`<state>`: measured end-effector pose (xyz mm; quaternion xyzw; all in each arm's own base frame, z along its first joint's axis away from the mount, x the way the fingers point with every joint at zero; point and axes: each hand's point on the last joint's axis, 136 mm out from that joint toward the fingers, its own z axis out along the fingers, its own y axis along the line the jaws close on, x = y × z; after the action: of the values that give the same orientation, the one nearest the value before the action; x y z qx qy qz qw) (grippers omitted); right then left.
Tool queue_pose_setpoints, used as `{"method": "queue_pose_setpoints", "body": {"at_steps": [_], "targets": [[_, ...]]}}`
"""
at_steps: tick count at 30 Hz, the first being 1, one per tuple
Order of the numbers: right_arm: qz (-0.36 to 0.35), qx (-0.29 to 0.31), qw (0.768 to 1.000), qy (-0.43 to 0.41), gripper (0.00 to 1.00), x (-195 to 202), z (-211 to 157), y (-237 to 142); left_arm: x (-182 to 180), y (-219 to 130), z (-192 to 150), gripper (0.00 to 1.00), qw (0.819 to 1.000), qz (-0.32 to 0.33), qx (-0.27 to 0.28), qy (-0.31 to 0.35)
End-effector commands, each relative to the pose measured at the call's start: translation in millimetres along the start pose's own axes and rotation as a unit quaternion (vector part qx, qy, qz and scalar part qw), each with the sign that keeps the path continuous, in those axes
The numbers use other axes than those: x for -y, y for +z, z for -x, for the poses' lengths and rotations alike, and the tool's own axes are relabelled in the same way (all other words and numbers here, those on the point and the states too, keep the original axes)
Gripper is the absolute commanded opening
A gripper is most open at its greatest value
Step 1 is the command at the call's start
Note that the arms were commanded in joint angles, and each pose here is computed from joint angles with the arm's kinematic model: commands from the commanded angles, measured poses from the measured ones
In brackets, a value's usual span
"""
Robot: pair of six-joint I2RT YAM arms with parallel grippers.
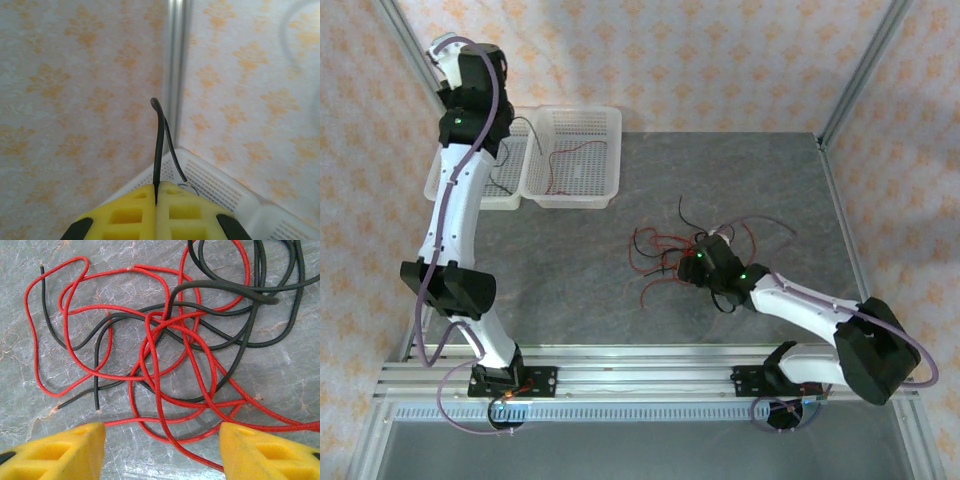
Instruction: Untangle the cables
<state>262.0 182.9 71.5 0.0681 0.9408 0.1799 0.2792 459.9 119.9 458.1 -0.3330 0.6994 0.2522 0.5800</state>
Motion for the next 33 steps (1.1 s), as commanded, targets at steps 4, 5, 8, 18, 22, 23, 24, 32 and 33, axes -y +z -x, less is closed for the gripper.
{"method": "queue_pose_setpoints", "body": {"at_steps": [4, 5, 8, 18, 22, 23, 24, 32, 33], "targets": [[0.002, 0.006, 1.000, -0.001, 0.61, -8, 11, 4, -14, 42, -10, 0.00, 0.999, 0.052, 0.009, 0.008], [0.001, 0.005, 1.000, -0.001, 0.61, -8, 11, 5, -16, 48, -14, 0.00, 0.998, 0.056, 0.006, 0.009], [0.003, -0.001, 1.000, 0.001, 0.61, -10, 9, 9, -17, 67, -37, 0.00, 0.998, 0.058, -0.014, 0.013], [0.013, -0.018, 1.000, 0.004, 0.60, -15, 3, 17, -12, 109, -171, 0.00, 0.991, 0.051, -0.119, 0.036], [0.012, -0.019, 1.000, 0.002, 0.60, -13, 2, 16, -15, 120, -227, 0.00, 0.984, 0.056, -0.165, 0.043], [0.012, -0.019, 1.000, 0.001, 0.60, -13, 1, 15, -15, 120, -237, 0.00, 0.982, 0.057, -0.174, 0.045], [0.010, -0.019, 1.000, 0.001, 0.61, -12, 1, 14, -15, 121, -245, 0.00, 0.981, 0.056, -0.182, 0.045], [0.013, -0.018, 1.000, 0.003, 0.61, -10, -1, 11, -22, 118, -283, 0.32, 0.972, 0.065, -0.220, 0.056], [0.013, -0.018, 1.000, 0.003, 0.61, -10, -1, 10, -22, 117, -283, 0.38, 0.971, 0.062, -0.223, 0.055]]}}
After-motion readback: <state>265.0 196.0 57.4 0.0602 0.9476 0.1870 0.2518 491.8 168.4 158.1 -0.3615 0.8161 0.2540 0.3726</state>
